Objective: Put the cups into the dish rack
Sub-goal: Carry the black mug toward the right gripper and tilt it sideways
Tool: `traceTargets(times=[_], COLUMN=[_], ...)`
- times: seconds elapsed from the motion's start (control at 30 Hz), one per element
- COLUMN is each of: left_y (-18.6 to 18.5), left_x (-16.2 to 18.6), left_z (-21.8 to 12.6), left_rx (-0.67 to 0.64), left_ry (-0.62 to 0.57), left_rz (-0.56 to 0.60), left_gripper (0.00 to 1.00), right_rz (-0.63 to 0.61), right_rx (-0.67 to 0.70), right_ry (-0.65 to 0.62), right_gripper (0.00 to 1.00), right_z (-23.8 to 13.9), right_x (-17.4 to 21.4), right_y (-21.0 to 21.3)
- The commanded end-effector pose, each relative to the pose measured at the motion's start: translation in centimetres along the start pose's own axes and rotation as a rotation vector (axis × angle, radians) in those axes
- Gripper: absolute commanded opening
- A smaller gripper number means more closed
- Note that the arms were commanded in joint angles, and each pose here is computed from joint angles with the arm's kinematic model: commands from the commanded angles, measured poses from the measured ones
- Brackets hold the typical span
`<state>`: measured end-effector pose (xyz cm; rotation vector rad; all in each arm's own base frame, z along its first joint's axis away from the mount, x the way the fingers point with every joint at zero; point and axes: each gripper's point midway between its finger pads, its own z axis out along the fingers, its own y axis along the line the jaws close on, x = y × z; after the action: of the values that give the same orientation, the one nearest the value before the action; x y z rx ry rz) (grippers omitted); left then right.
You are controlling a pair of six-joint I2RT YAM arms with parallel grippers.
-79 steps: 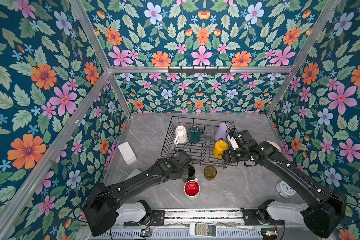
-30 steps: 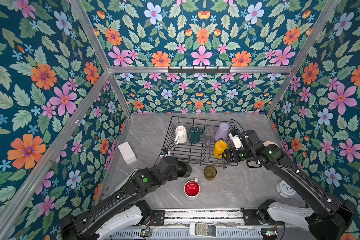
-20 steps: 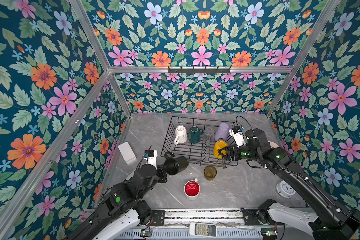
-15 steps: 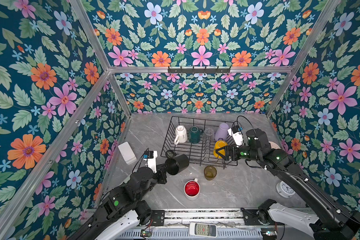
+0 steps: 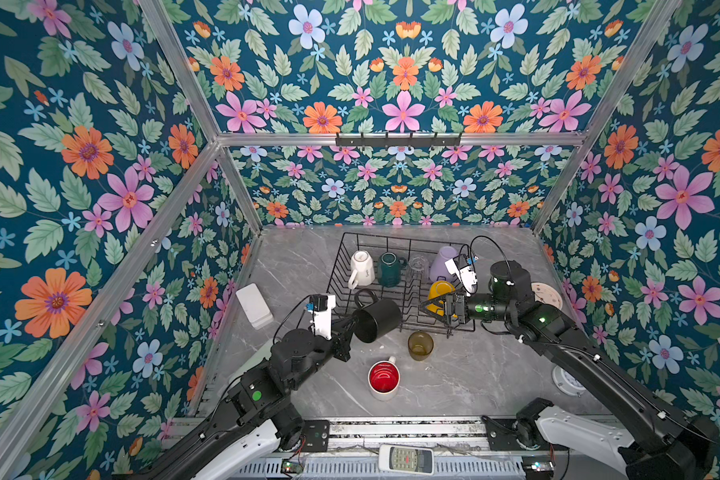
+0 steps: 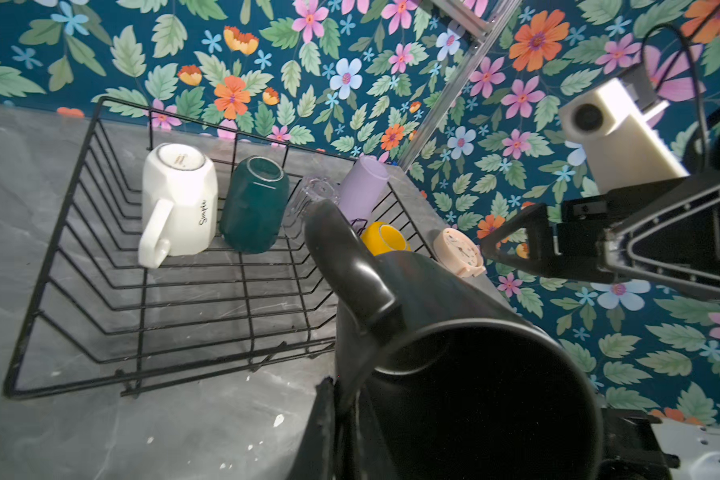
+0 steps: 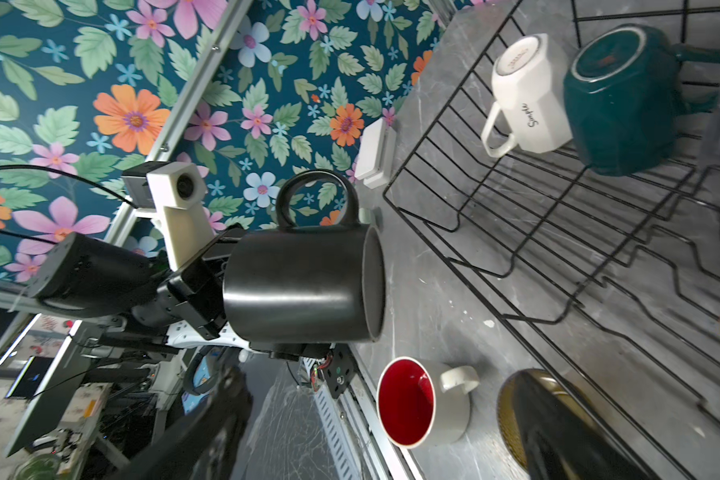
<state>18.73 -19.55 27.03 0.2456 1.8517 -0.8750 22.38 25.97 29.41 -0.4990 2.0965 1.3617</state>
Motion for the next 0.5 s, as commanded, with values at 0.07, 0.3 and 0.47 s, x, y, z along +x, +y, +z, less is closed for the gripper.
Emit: traceTargets(times=[0.07,0.3,0.47], left_y=[-4.0,-5.4,-5.6], left_x=[-3.5,-3.7,-4.3], left_z=[0.4,0.9,0.8], left_rx=[0.184,0.298,0.374], left_ry=[-0.12,-0.121,-0.14], left_rz=[-0.015,-0.039,-0.07], left_gripper=[0.0,0.0,0.0], right_rz=[-0.023,-0.005,0.009], right_rx=[-0.157,-0.211,-0.227], right_ry=[-0.01,-0.001,0.014], right_gripper=[0.99,0.99,0.99], right_z=[0.0,0.0,0.1], right_x=[-0.6,-0.3,0.0], right_y=[2.4,2.5,2.4])
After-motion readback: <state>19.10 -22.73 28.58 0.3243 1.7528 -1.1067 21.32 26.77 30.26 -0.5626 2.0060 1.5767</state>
